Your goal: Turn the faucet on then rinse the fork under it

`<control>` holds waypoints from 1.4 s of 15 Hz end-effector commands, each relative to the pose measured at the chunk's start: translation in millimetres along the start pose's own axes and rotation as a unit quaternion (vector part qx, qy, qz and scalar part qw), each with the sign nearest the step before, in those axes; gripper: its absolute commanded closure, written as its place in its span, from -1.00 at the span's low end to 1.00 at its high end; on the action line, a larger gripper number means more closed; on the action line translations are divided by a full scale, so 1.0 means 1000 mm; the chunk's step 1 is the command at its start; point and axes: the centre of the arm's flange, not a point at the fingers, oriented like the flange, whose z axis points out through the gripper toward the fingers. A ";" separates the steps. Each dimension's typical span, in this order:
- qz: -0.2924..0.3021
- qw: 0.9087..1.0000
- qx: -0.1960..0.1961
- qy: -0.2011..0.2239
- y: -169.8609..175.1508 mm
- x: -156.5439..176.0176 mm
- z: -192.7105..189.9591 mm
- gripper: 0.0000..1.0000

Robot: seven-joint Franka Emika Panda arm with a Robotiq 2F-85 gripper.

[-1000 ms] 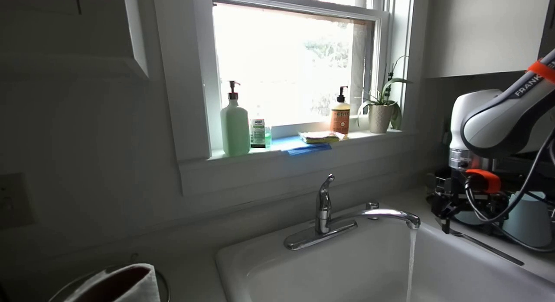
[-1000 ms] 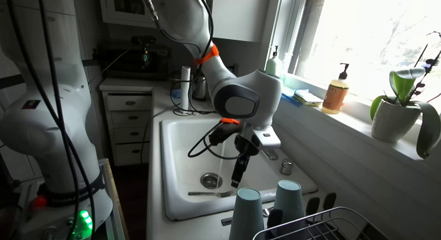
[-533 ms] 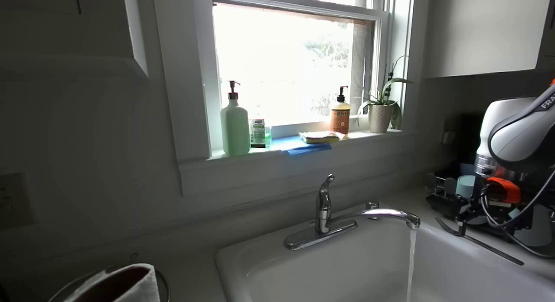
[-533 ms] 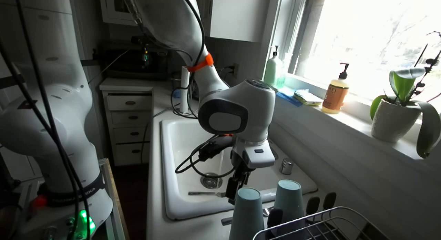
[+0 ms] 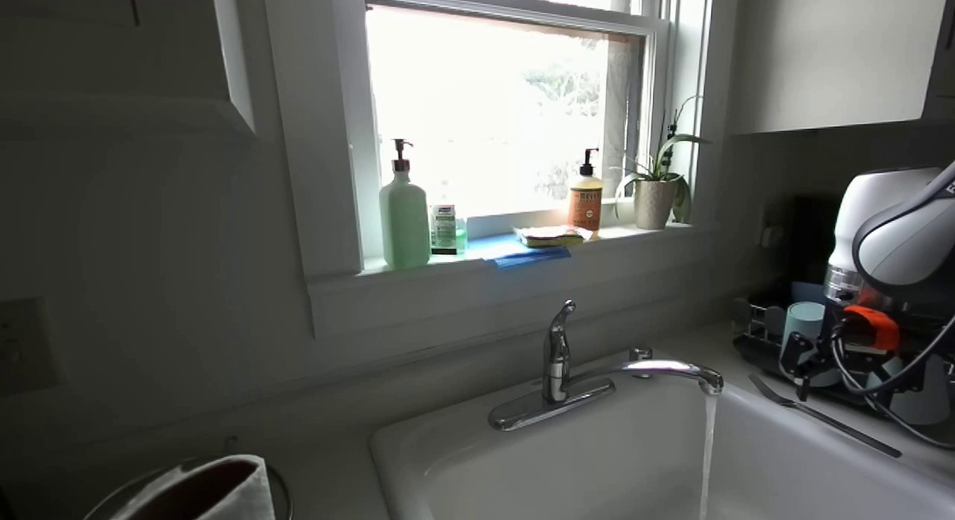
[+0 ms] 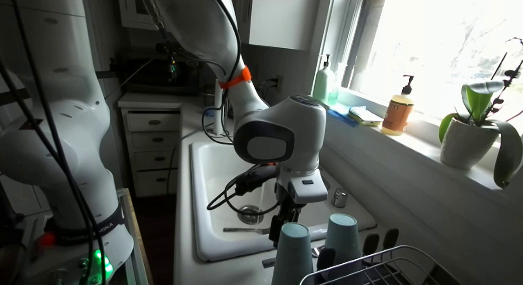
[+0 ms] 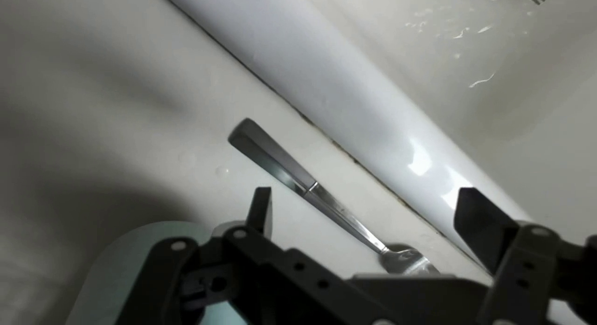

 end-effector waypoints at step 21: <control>0.078 0.989 -0.105 0.068 -0.024 -0.003 0.040 -0.97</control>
